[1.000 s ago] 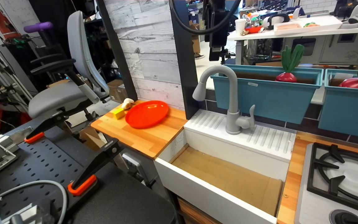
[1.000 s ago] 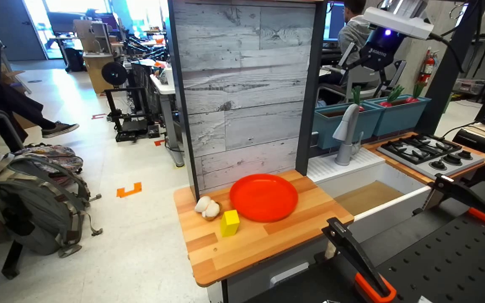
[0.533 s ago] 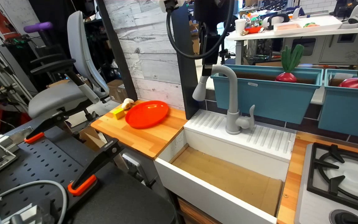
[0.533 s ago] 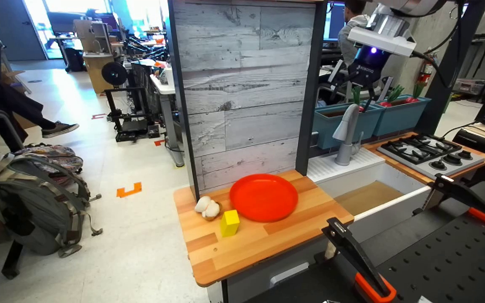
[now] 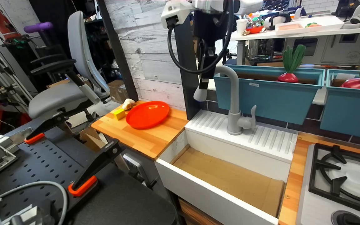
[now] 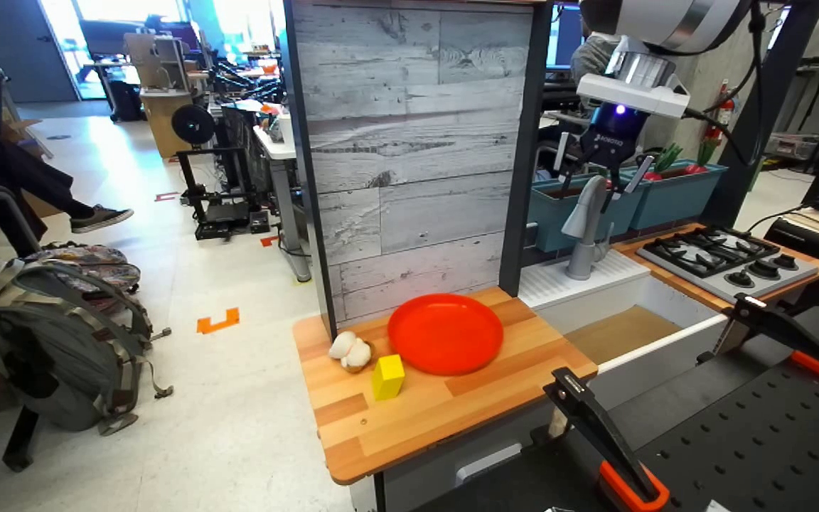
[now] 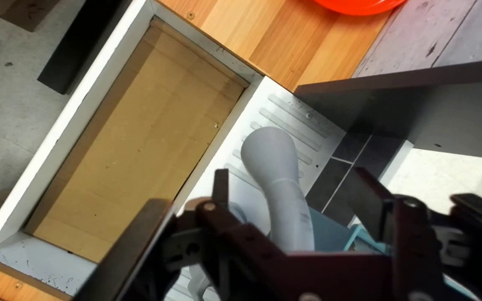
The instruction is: Move the faucet to the right side of the sink
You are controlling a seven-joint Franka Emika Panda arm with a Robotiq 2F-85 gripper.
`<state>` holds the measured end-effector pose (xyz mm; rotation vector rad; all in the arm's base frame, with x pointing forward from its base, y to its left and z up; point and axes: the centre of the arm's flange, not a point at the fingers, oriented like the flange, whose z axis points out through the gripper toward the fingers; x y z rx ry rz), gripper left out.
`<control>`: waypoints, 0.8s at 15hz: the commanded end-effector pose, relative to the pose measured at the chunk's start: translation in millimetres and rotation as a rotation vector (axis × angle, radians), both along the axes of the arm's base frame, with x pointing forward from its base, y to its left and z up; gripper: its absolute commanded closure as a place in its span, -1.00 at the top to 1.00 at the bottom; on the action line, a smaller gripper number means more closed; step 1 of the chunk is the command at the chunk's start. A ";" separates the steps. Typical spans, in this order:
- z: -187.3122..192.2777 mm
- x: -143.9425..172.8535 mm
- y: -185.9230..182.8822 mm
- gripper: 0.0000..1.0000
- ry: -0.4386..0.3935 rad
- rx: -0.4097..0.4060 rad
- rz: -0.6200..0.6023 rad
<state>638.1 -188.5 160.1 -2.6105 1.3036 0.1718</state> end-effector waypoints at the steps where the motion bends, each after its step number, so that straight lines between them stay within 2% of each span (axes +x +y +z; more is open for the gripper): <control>1: 4.7 11.0 -2.0 -0.16 0.013 -0.052 0.002; 5: 14.9 9.3 -13.4 -0.77 0.009 -0.121 0.009; 7: 18.3 5.8 -20.0 -0.97 0.008 -0.134 0.021; 8: 17.8 3.1 -20.5 -0.88 0.021 -0.136 0.039; 10: 17.3 -1.9 -22.2 -0.88 0.020 -0.152 0.086; 12: 18.8 -7.3 -26.8 -0.88 0.005 -0.150 0.185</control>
